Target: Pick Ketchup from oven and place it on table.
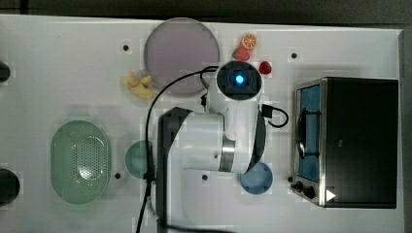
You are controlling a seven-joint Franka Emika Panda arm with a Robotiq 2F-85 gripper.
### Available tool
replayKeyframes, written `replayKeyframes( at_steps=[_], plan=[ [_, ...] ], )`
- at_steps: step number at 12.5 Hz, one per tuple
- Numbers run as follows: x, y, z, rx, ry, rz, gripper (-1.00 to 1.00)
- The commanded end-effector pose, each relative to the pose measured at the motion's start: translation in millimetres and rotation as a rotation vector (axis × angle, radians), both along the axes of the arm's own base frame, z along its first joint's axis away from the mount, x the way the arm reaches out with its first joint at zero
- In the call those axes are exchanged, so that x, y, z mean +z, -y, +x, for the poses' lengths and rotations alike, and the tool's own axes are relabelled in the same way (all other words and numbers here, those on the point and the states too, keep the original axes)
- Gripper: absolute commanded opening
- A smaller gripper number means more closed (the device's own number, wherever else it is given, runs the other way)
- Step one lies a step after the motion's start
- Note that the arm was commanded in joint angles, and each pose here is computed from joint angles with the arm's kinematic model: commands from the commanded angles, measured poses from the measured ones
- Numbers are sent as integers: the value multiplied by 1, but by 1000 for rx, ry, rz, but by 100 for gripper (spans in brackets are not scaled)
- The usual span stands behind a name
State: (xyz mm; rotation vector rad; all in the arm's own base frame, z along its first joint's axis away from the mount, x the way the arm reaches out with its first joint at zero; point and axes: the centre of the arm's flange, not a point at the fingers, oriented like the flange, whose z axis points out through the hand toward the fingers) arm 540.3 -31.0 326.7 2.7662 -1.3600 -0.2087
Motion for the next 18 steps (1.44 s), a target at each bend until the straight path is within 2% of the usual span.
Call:
replayKeyframes(
  at_steps=[1,5,7,8,10,11,14,17,18],
  plan=[
    [-83,-9,-8,16,7,-23,21],
    [-139,-8,-6,20,29,-46,24],
    [-150,-9,-11,20,17,-48,61],
    [-149,-9,-11,13,22,-49,99],
    [-79,-11,18,-40,158,-41,100],
    [-52,-13,26,-45,189,-34,100],
    [55,-10,45,-51,262,-12,100],
    [182,-8,55,-48,291,1,100],
    [197,-7,56,-48,287,0,100]
  ],
)
